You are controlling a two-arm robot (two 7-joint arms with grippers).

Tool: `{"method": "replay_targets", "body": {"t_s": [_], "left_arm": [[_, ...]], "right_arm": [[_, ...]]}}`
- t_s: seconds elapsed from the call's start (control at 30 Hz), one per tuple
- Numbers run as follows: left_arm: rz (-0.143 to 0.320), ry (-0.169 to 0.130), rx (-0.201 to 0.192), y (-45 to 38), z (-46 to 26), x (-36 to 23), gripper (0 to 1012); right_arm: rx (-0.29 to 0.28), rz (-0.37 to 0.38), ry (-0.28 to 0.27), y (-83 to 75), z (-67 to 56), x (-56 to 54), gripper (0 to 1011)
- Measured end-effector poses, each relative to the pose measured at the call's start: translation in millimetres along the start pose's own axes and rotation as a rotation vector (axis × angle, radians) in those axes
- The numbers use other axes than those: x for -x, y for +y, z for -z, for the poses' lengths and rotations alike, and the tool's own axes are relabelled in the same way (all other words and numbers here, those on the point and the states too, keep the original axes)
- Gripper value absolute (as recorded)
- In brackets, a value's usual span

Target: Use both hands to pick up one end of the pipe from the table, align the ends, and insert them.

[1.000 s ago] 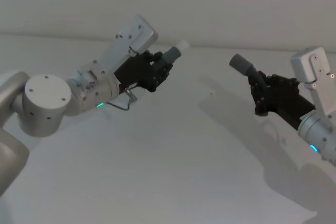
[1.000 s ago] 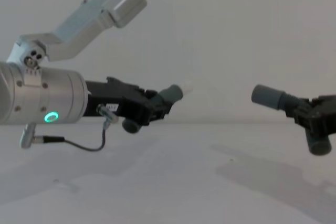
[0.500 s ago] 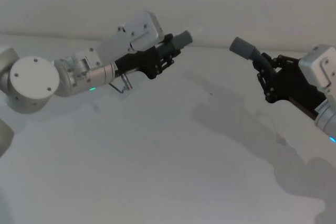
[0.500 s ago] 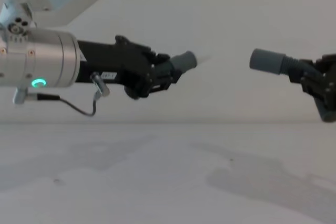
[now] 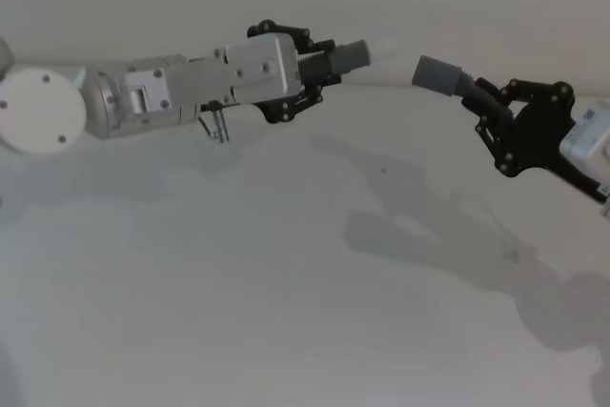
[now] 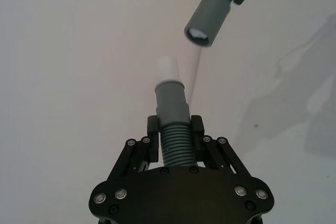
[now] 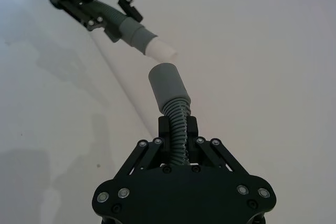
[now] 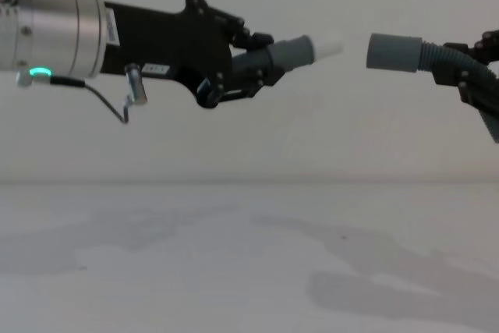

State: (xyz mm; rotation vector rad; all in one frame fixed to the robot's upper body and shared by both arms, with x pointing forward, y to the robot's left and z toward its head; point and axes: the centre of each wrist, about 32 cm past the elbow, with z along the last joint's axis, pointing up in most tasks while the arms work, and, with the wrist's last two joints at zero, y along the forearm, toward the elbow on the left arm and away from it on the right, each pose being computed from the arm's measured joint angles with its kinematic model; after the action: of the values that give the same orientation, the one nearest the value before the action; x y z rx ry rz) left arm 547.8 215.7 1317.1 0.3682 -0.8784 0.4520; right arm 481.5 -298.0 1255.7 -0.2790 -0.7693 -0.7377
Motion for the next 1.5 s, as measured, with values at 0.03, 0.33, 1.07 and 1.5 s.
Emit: {"method": "replay_targets", "body": {"t_s": [0.03, 0.33, 1.07, 1.5], "left_arm": [[0.005, -0.015, 0.005, 0.3, -0.5, -1.7, 348], [0.068, -0.207, 0.068, 3.8, -7.6, -23.9, 348], [0.136, -0.385, 0.118, 8.1, -16.1, -45.9, 348], [0.145, -0.408, 0.124, 8.7, -17.4, -48.8, 348]], "right_arm": [[-0.003, -0.003, -0.007, -0.2, 0.2, -0.6, 173], [0.002, -0.008, -0.015, 0.2, 1.7, -2.6, 173], [0.057, 0.084, 0.036, -16.9, 3.7, -18.1, 172], [0.026, -0.010, -0.043, -29.2, -2.9, -23.7, 172]]}}
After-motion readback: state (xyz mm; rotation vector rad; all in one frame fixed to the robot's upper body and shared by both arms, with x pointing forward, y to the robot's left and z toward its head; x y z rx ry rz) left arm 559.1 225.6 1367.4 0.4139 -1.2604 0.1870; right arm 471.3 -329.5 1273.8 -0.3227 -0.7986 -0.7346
